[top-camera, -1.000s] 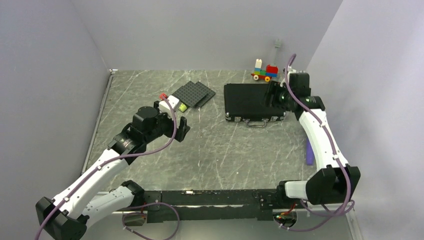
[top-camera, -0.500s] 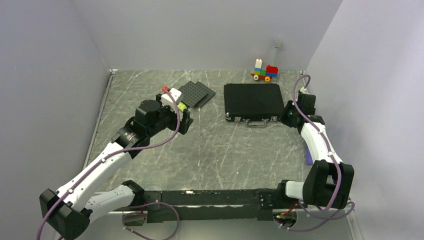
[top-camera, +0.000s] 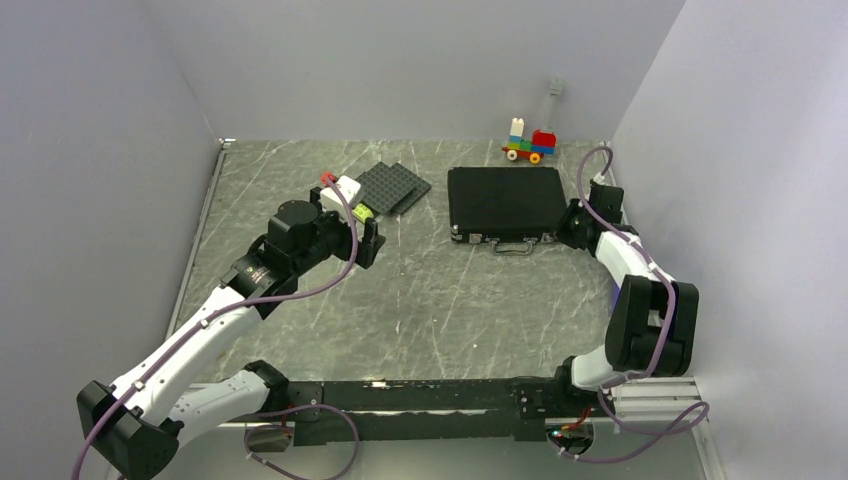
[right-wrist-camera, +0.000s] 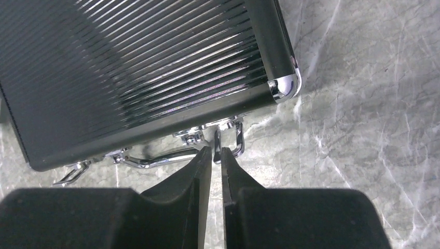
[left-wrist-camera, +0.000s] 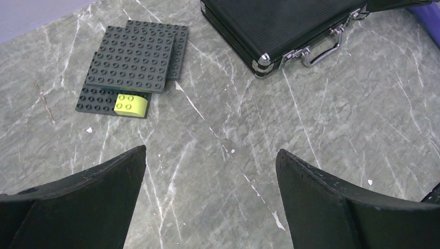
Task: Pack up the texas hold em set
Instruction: Close the chip case at the center of the board.
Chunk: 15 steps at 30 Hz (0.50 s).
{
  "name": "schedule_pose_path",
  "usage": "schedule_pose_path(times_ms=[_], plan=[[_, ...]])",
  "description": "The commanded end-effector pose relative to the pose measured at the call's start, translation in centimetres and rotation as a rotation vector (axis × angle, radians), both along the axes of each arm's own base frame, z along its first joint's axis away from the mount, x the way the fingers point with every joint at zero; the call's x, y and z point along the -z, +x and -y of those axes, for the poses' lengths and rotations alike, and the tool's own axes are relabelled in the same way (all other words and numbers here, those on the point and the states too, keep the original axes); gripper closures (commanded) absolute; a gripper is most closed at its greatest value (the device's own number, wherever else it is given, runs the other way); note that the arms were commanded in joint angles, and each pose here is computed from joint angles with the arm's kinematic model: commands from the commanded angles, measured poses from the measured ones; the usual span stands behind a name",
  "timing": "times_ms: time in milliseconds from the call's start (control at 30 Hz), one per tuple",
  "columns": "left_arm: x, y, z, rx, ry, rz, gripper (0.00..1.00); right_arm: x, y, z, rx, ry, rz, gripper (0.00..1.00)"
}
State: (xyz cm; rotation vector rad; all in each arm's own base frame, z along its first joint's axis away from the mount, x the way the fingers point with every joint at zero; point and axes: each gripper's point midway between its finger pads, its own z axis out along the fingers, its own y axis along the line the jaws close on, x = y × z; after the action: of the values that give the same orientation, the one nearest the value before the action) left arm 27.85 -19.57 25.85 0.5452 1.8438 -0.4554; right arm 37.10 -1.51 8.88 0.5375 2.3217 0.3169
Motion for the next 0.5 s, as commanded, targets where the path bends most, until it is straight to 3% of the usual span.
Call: schedule_pose_path(times_ms=[0, 267, 467], plan=[[-1.3, 0.0, -0.1, 0.005, -0.017, 0.052, 0.02, 0.3, 1.0, 0.5, 0.018, 0.002, 0.03, 0.84], [-1.4, 0.0, -0.3, -0.001, -0.014, 0.055, 0.01, 3.7, -1.0, 1.1, 0.09, 0.02, -0.089, 0.84], [-1.5, 0.0, -0.4, -0.005, -0.012, 0.06, 0.01, 4.6, -1.3, 0.9, 0.1, 0.037, -0.1, 0.84]])
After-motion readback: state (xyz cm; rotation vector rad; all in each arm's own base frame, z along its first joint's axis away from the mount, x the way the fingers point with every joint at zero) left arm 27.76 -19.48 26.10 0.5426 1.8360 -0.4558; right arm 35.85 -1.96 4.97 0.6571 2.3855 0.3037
